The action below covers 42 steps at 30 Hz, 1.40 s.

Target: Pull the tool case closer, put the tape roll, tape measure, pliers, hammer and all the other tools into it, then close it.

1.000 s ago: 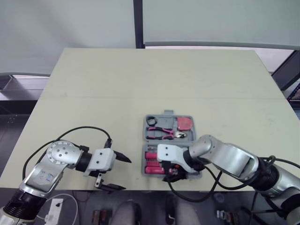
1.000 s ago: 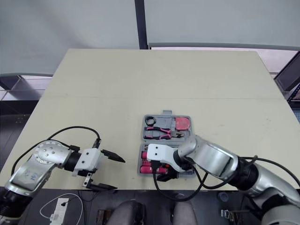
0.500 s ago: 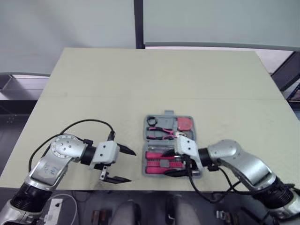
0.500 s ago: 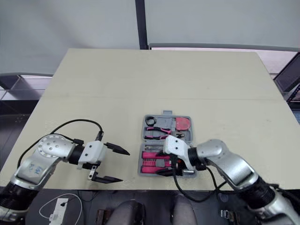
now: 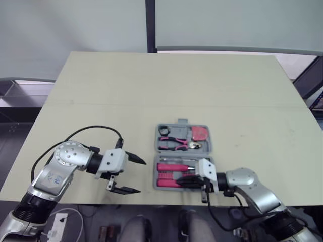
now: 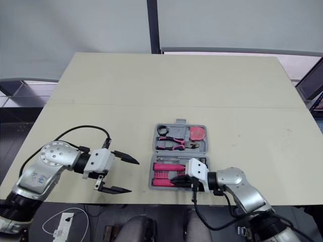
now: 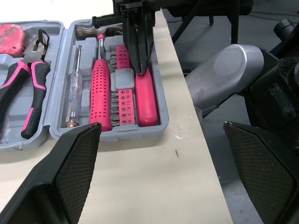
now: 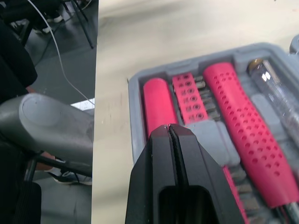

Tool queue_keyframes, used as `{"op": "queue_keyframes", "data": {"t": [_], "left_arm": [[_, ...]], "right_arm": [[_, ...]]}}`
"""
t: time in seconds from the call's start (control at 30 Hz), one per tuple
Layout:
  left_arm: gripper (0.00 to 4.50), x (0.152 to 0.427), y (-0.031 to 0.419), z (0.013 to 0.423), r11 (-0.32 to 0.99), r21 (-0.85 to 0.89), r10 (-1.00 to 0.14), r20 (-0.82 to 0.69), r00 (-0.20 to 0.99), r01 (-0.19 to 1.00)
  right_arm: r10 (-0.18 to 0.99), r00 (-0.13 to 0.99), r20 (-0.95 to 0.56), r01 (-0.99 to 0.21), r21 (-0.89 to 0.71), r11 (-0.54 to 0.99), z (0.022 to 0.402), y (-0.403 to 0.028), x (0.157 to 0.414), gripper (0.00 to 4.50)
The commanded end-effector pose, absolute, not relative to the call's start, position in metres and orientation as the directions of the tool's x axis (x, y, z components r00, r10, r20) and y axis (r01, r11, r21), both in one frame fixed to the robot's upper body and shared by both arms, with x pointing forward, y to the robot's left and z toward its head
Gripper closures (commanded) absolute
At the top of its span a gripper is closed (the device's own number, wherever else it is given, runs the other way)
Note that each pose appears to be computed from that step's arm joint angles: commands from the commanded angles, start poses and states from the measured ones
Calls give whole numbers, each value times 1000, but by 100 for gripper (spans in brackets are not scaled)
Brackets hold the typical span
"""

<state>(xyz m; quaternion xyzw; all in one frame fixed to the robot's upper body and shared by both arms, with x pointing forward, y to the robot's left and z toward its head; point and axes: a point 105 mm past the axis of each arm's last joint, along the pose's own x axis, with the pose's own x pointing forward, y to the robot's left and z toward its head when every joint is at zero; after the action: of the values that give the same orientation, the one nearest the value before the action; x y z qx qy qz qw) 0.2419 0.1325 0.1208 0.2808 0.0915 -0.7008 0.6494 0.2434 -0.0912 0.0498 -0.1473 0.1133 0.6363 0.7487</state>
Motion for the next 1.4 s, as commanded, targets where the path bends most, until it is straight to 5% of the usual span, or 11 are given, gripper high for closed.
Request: {"op": "queue_keyframes", "data": {"t": [0.03,0.4,0.57,0.7,0.83,1.03,1.2,1.4], "left_arm": [[0,245,129,128,-149,273,-869,-495,5,950],[0,251,127,130,-144,299,-873,-487,21,943],[0,255,131,127,-124,304,-873,-486,42,945],[0,260,143,125,-43,292,-881,-463,102,955],[0,268,163,125,71,274,-874,-447,192,959],[0,291,222,125,265,290,-798,-470,378,919],[0,304,249,126,317,327,-747,-492,447,890],[0,309,219,115,223,295,-797,-494,348,929]], "right_arm": [[900,172,-400,-985,-38,171,34,-97,241,443],[833,182,-522,-974,21,226,-11,-113,223,443],[870,258,-420,-965,-67,254,30,-105,233,443],[869,367,-333,-930,-102,354,98,-128,244,443],[793,438,-425,-895,-121,429,130,-190,241,322],[501,633,-590,-735,-255,628,141,-320,235,15],[404,682,-610,-673,-307,672,134,-357,233,6],[463,693,-553,-696,-344,630,124,-333,259,6]]}}
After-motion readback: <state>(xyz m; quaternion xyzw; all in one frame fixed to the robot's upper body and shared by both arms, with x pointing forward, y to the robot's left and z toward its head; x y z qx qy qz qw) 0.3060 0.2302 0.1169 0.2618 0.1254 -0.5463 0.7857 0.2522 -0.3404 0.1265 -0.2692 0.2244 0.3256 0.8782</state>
